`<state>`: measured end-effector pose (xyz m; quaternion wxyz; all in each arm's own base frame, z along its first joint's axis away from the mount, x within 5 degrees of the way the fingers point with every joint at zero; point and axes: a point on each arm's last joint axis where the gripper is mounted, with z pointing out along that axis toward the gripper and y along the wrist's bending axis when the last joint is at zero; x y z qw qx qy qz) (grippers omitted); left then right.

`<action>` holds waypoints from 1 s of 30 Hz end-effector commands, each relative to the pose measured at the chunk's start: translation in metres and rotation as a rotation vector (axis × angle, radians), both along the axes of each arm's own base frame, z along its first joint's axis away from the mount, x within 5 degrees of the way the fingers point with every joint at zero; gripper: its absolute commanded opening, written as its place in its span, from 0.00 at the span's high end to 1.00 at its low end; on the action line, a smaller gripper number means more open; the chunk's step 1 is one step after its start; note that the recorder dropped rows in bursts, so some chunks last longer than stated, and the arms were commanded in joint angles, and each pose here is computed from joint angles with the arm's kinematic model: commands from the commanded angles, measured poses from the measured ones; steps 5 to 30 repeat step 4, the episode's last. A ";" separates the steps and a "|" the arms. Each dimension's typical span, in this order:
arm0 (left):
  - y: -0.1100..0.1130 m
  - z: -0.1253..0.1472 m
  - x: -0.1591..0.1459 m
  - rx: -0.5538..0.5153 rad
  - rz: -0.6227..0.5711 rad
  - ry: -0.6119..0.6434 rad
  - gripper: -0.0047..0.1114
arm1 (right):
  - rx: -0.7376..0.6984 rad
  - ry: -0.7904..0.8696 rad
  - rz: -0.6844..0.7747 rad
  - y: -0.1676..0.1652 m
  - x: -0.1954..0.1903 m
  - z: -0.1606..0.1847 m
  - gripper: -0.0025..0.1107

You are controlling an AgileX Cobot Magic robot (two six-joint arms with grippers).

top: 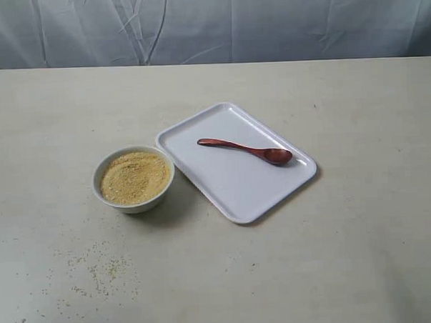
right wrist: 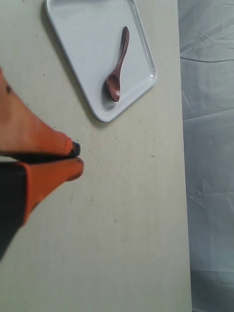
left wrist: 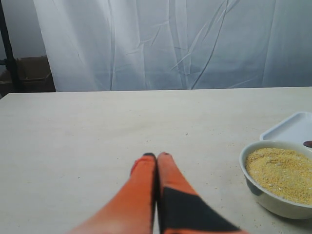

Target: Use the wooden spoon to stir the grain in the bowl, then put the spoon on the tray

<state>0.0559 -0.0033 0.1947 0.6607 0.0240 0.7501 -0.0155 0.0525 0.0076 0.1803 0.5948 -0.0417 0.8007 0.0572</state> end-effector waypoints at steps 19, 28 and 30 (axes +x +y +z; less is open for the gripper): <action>0.000 0.000 0.000 0.000 0.000 -0.008 0.96 | -0.004 -0.017 -0.005 0.000 0.000 0.000 0.96; 0.000 0.000 0.000 0.000 0.000 -0.008 0.96 | -0.004 -0.017 -0.005 0.000 0.000 0.000 0.96; 0.000 0.000 0.000 0.000 0.000 -0.008 0.96 | -0.004 -0.017 -0.005 0.000 0.000 0.000 0.96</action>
